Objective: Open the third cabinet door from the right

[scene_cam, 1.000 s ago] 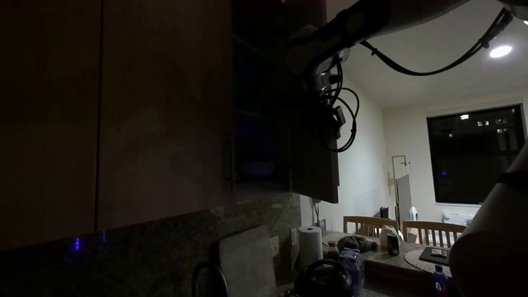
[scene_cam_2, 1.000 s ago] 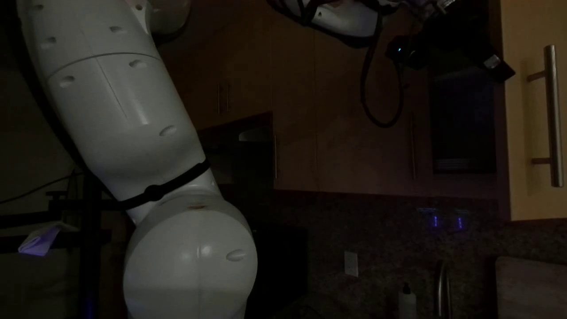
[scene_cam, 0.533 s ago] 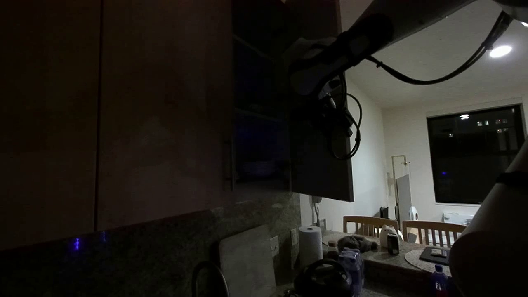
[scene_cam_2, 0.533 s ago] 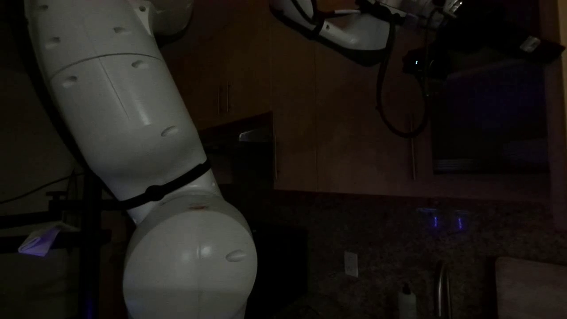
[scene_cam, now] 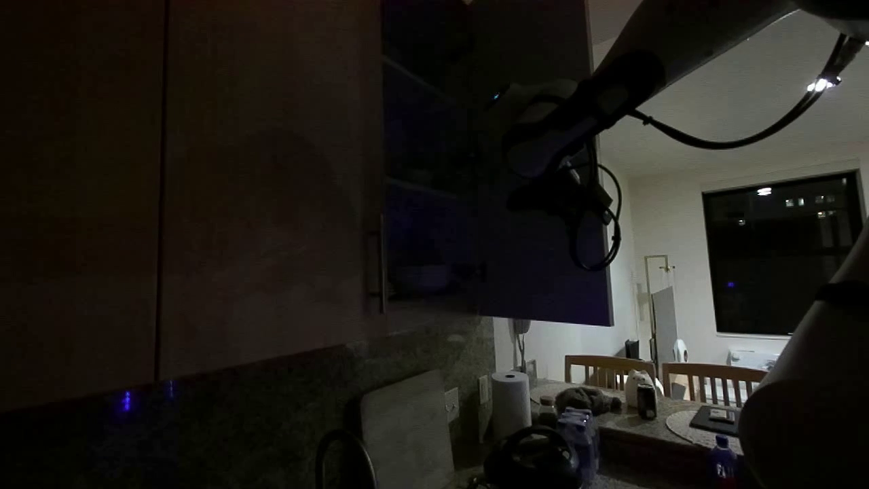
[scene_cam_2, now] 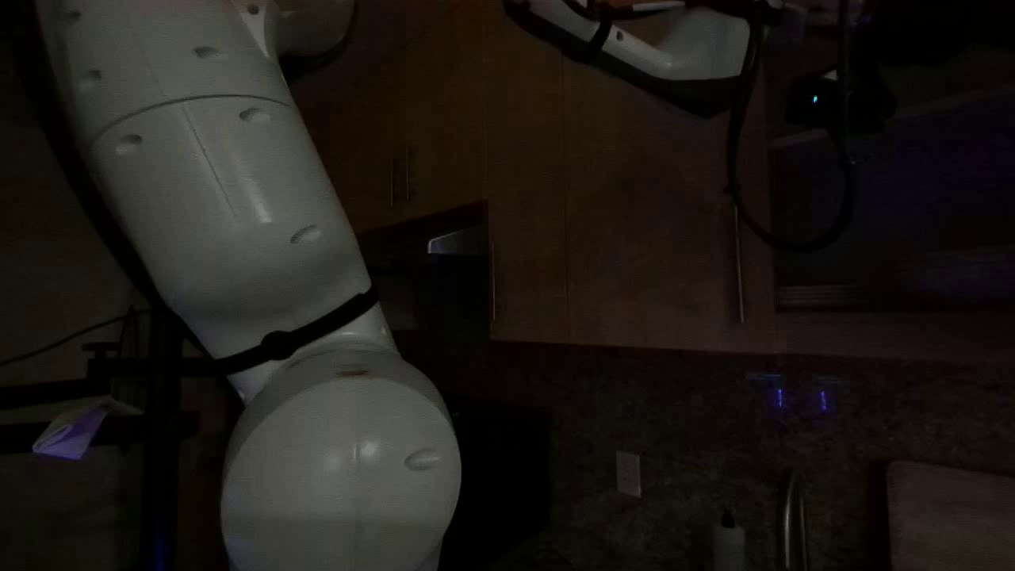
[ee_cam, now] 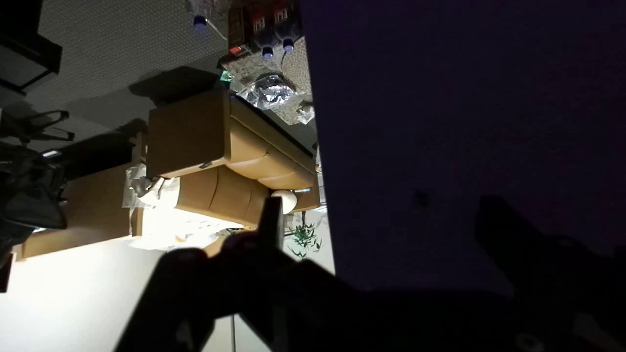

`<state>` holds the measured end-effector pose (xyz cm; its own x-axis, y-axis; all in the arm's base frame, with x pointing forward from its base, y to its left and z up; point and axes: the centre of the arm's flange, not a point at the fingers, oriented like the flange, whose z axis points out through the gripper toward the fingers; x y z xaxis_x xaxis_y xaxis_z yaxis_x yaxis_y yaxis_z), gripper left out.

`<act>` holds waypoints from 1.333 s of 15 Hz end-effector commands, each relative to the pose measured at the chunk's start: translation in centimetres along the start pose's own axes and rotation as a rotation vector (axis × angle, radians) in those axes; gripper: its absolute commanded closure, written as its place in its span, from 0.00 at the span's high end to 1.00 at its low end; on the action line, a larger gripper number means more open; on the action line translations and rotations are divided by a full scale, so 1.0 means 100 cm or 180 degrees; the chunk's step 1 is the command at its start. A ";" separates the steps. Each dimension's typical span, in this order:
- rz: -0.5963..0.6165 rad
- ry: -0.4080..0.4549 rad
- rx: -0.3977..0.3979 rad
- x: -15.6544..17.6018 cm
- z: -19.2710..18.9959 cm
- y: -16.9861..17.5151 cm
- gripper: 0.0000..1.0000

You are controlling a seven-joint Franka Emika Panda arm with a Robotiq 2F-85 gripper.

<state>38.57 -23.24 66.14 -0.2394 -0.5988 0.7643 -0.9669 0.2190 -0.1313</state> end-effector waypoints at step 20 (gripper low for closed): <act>-0.0336 -0.0305 0.1052 0.074 0.120 -0.014 1.00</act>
<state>36.14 -37.03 64.84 -0.2217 -0.6125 0.7587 -0.9557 -0.0180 -0.2938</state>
